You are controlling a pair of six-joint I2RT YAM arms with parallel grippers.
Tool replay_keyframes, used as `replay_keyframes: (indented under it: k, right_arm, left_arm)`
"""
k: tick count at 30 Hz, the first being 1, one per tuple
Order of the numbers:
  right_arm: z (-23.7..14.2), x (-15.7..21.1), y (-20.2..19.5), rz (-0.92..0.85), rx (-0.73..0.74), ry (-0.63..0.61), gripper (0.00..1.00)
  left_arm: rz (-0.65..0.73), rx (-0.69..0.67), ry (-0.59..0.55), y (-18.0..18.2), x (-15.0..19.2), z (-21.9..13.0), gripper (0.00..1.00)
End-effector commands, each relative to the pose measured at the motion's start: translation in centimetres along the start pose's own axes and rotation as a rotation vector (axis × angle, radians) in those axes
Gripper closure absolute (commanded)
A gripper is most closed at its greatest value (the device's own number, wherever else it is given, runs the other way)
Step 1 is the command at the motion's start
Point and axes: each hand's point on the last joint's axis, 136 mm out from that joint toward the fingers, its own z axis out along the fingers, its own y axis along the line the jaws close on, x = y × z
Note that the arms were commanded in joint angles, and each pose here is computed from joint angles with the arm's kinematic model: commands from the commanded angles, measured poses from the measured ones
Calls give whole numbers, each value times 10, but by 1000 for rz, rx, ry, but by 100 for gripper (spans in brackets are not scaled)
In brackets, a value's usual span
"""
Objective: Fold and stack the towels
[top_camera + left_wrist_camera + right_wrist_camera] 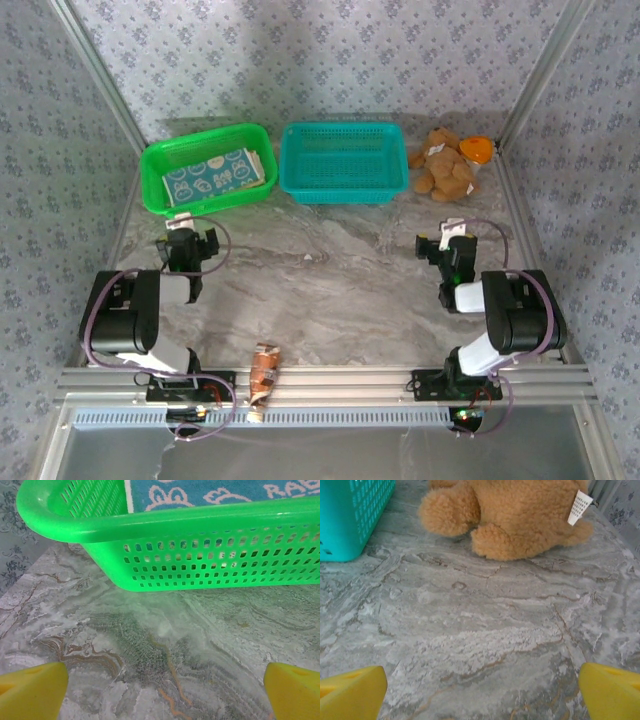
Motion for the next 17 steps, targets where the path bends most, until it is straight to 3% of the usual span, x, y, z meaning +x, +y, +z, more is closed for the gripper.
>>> replay_keyframes:
  k: [1, 17]
  right_arm:
    - [10, -16, -6, 42, -5, -14, 0]
    - [9, -17, -9, 49, 1, -16, 0]
  left_arm:
    - [-7, 54, -83, -9, -20, 0, 0]
    - [-6, 52, -77, -8, -20, 0, 0]
